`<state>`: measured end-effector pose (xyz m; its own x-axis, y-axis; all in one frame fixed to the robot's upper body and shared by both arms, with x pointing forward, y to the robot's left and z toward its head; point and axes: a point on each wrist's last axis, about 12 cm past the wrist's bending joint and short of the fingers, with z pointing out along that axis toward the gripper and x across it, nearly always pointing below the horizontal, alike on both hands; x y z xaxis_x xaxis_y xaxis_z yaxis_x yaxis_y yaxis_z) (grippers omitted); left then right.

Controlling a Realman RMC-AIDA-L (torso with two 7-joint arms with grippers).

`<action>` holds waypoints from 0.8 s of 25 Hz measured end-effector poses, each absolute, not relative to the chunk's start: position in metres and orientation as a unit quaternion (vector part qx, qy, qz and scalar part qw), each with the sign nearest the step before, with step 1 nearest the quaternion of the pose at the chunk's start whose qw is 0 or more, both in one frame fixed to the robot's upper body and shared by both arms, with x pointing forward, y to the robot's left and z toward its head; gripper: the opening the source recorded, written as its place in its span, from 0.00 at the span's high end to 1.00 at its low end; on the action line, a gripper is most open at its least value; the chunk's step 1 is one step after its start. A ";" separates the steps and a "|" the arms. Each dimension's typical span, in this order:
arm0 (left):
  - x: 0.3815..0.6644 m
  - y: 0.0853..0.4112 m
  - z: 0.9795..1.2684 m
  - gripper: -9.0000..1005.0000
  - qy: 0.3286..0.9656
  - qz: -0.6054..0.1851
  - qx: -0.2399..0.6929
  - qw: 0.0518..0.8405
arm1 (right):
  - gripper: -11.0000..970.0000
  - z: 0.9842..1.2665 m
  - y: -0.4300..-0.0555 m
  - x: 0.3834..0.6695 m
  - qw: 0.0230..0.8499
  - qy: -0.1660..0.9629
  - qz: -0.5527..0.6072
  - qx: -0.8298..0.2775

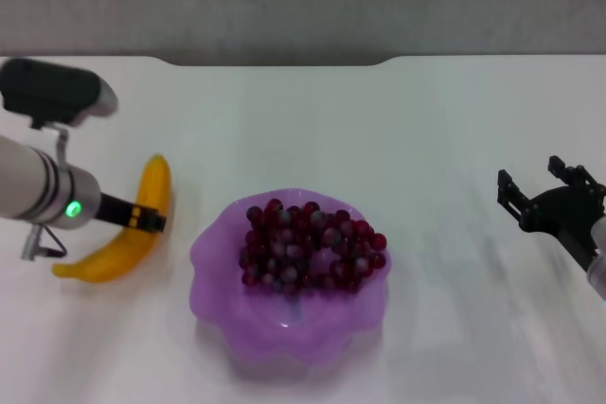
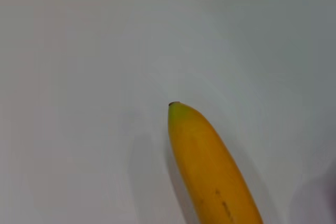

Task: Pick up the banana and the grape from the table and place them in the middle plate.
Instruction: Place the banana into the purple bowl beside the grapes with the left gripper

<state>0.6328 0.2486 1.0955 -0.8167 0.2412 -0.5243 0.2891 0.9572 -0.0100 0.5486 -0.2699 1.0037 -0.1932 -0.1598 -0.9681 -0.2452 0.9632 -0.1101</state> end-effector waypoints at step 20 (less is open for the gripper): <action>0.577 0.218 1.177 0.52 0.902 -0.195 0.262 0.283 | 0.22 1.002 -0.270 0.548 0.618 0.774 0.034 -0.131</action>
<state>0.5774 0.2180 1.1772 -0.7025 0.3629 -0.6122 0.5830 0.7868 -0.2026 0.5480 -0.2698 1.0024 -0.2018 -0.1613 -0.9661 -0.2447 0.9634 -0.1097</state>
